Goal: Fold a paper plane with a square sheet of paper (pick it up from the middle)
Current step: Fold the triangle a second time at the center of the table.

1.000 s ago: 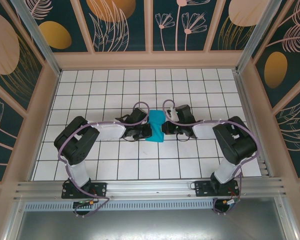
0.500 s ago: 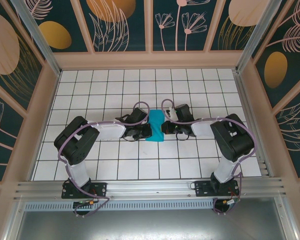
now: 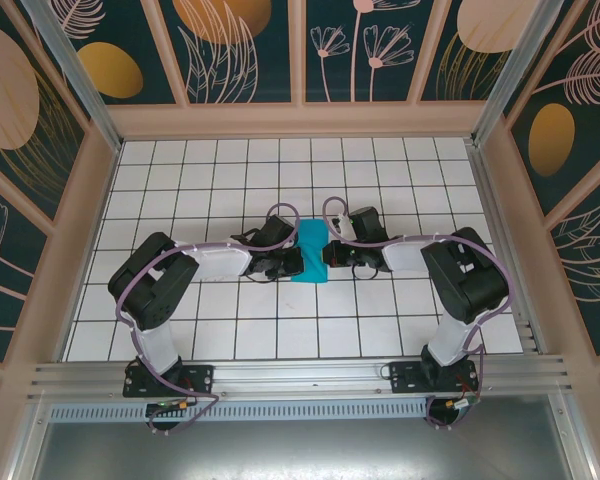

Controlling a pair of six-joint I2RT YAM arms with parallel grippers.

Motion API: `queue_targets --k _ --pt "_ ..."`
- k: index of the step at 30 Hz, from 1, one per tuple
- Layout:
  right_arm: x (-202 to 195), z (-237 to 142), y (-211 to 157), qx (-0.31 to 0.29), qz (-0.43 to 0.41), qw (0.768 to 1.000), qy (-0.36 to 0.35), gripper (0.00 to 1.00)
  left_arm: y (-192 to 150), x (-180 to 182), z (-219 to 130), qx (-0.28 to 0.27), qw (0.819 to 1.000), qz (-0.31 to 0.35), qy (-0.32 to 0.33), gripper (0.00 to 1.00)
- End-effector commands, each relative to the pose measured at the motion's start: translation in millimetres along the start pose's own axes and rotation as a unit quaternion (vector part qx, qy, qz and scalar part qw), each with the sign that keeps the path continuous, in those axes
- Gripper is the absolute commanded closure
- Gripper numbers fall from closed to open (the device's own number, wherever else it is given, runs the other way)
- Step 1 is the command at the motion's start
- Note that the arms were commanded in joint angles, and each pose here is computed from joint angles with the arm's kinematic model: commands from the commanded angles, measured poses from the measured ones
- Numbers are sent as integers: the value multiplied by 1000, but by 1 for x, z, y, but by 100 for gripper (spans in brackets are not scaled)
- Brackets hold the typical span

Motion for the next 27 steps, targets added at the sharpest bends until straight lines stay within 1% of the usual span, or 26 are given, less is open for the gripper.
queue_targets --k 1,27 --pt "-1 1 7 -1 -9 1000 -6 98 -11 20 6 27 998 -3 60 91" --pt "-1 3 11 1 -17 1000 -5 97 -11 20 6 28 998 -2 60 92"
Point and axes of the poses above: each hand's point on the last joint's axis, 136 mm out from that joint toward the fingers, its own z axis out along the fingers, its own x axis along the line the jaws close on, y = z × x, the point moved 8 cm from there along -z, back along the fingers, and after that the axes turned 5 degrees about z, right-handed, at the moved point
